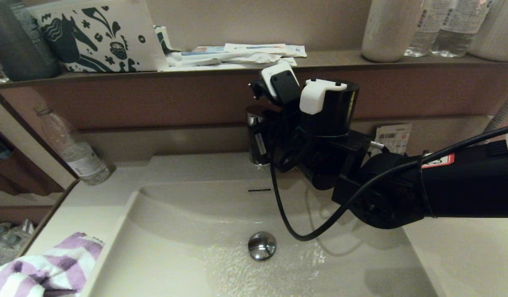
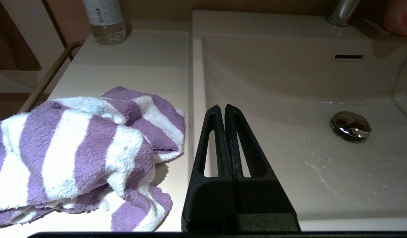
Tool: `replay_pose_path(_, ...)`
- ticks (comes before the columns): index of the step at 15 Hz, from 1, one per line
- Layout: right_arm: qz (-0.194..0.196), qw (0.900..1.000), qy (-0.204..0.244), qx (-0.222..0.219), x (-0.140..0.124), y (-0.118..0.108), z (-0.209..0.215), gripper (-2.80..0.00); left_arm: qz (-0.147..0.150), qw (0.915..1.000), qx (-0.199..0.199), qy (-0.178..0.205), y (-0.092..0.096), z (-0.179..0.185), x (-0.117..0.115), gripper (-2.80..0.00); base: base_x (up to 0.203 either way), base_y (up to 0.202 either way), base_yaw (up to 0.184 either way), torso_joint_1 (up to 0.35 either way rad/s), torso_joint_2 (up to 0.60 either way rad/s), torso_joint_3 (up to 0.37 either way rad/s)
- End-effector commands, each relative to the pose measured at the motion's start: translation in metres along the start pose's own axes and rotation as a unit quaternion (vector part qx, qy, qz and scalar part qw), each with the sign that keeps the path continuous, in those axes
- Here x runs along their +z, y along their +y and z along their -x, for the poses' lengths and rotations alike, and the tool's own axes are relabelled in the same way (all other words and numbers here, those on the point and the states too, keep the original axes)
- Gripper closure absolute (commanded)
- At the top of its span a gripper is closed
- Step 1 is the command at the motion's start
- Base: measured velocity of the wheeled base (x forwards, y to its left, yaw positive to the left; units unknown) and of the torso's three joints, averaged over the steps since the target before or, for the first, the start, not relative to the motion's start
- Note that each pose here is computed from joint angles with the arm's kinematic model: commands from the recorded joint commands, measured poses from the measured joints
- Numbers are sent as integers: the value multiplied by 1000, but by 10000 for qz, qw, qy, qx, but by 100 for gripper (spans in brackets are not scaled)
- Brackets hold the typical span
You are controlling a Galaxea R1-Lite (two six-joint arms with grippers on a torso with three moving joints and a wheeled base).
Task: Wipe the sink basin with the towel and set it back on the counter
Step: Turn off the faucet, then pick up the cloth
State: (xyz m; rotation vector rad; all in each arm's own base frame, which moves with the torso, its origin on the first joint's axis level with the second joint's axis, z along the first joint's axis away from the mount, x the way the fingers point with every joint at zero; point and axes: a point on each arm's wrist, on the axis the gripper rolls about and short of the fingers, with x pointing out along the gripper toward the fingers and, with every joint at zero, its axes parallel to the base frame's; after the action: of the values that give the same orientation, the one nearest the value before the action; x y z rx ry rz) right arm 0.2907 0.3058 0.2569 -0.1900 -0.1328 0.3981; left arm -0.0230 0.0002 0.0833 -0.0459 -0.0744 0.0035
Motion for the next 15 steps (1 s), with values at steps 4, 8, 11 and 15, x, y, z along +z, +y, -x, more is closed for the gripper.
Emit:
replay_pose_path(4, -191, 9992, -359, -44, 37, -16, 31, 0, 3, 10000, 0, -5, 0, 0, 0, 0, 0, 0, 0, 0, 0, 0)
replay_pose_path(8, -31, 9995, 315, -76, 10, -39, 92, 0, 2, 10000, 4, -5, 0, 0, 0, 0, 0, 0, 0, 0, 0, 0)
replay_pose_path(11, -61, 9979, 364, -533, 13, -83, 146, 0, 2, 10000, 4, -5, 0, 0, 0, 0, 0, 0, 0, 0, 0, 0)
replay_pose_path(15, -20, 9787, 523, -1984, 9, -168, 214, 0, 3, 10000, 0, -5, 0, 0, 0, 0, 0, 0, 0, 0, 0, 0)
